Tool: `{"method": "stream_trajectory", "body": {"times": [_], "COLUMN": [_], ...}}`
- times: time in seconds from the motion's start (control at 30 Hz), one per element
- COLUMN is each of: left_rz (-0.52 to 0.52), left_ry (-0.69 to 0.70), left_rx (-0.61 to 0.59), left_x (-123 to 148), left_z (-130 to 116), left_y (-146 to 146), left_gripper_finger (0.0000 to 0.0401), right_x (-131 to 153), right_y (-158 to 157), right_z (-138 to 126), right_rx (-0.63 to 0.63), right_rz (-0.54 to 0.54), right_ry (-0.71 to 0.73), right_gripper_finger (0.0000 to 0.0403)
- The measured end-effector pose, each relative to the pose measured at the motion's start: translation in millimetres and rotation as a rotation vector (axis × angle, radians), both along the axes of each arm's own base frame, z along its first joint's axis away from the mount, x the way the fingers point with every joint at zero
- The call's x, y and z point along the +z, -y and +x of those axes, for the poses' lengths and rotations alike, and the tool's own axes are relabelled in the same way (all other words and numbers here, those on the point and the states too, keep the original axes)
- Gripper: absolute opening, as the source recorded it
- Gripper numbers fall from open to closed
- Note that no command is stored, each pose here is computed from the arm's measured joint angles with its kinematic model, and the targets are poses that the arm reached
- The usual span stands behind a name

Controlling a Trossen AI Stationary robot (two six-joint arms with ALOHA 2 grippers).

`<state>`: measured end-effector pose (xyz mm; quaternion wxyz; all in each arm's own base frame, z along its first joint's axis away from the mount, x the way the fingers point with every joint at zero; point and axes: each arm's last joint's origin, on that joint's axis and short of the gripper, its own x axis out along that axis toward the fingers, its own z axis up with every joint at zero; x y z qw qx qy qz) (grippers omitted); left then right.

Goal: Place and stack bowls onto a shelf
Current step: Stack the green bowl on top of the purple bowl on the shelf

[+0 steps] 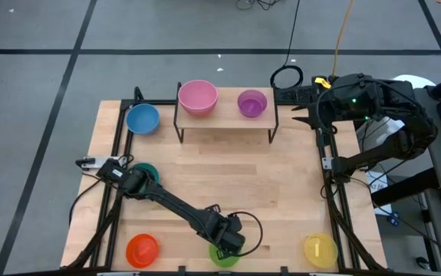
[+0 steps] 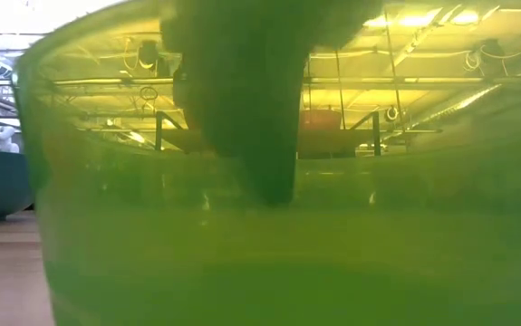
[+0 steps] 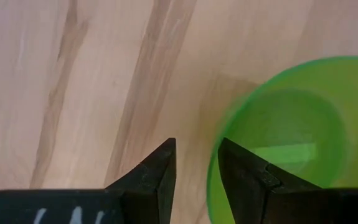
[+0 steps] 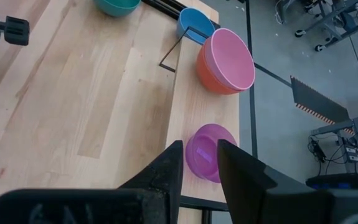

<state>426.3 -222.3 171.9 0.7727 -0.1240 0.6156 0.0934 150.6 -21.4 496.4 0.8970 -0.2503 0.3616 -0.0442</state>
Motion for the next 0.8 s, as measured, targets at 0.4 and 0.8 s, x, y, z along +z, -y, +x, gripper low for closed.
{"method": "stream_trajectory", "body": {"times": [0.4, 0.8], "left_rz": [0.0, 0.011], "left_ry": [-0.007, 0.024], "left_rx": [0.014, 0.125], "left_x": [-2.5, 4.6], "left_z": [3.8, 13.8], "left_y": [-6.6, -30.3], "left_gripper_finger": [0.0044, 0.0006], "right_x": [0.0, 0.4], "right_y": [0.0, -0.2], "right_z": [0.0, -1.6], "right_rx": [0.0, 0.007], "right_rz": [0.0, -0.009], "right_ry": [0.0, -0.001], "right_gripper_finger": [0.0091, 0.0091]}}
